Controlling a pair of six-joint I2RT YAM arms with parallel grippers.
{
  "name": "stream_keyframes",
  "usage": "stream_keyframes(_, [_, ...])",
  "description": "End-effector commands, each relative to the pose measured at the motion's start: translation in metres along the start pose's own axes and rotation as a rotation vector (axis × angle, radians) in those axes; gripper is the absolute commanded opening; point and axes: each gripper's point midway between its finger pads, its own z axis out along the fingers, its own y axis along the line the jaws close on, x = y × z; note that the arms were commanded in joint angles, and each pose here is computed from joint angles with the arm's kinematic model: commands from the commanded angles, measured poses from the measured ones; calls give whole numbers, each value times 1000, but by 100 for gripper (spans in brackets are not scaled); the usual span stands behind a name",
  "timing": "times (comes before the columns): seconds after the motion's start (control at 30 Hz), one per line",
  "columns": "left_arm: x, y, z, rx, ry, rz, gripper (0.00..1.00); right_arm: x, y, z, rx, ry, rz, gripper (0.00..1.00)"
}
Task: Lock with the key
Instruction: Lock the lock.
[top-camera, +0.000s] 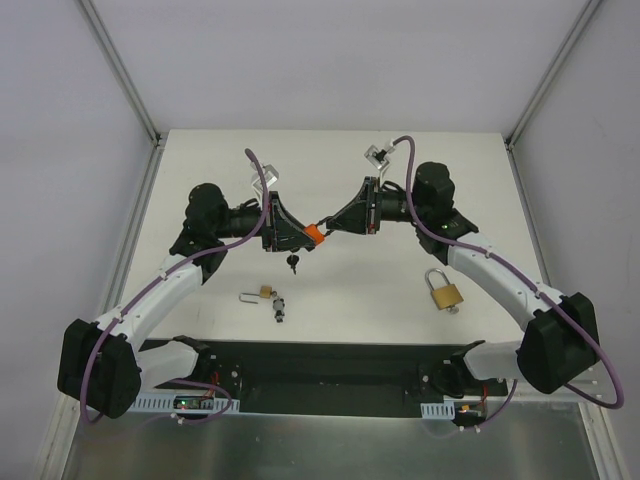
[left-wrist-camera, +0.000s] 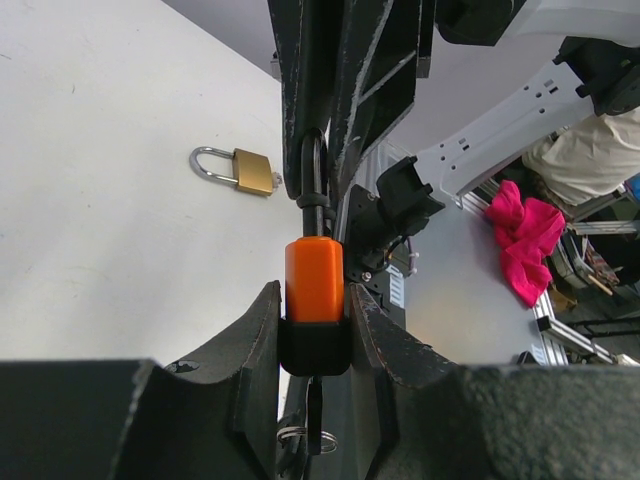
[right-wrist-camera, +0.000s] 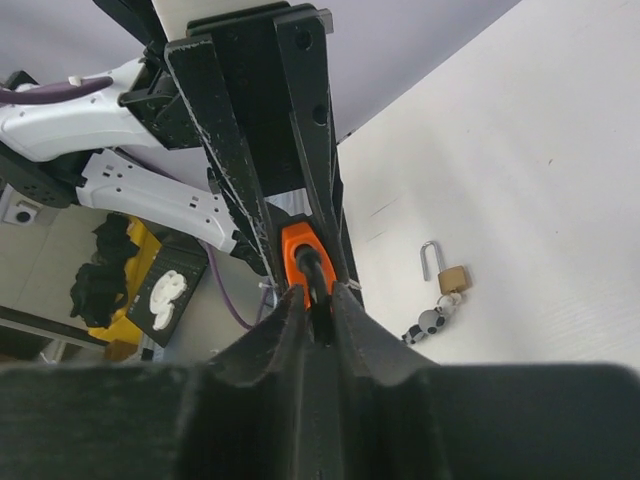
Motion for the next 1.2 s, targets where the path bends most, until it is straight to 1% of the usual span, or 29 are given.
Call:
stream_keyframes(0.0, [-22, -30, 2, 86, -22, 124, 0, -16, 19, 1, -66, -21, -98, 8])
stream_keyframes(0.07, [-22, -31, 2, 89, -24, 125, 0, -16, 20, 1, -66, -23, -110, 1])
stream_keyframes(0.1, [-22, -31, 1, 93, -22, 125, 0, -17, 19, 1, -61, -27, -114, 1])
stream_keyframes(0.6, [-25, -62, -4, 217, -38, 179, 0, -6, 16, -3, -56, -26, -162, 1])
stream_keyframes(0.93, [-33, -67, -1, 249, -72, 187, 0, 1, 20, -2, -74, -14, -167, 1])
stream_keyframes(1.17, [-40, -61, 2, 231, -107, 182, 0, 9, 22, -2, -76, -6, -155, 1])
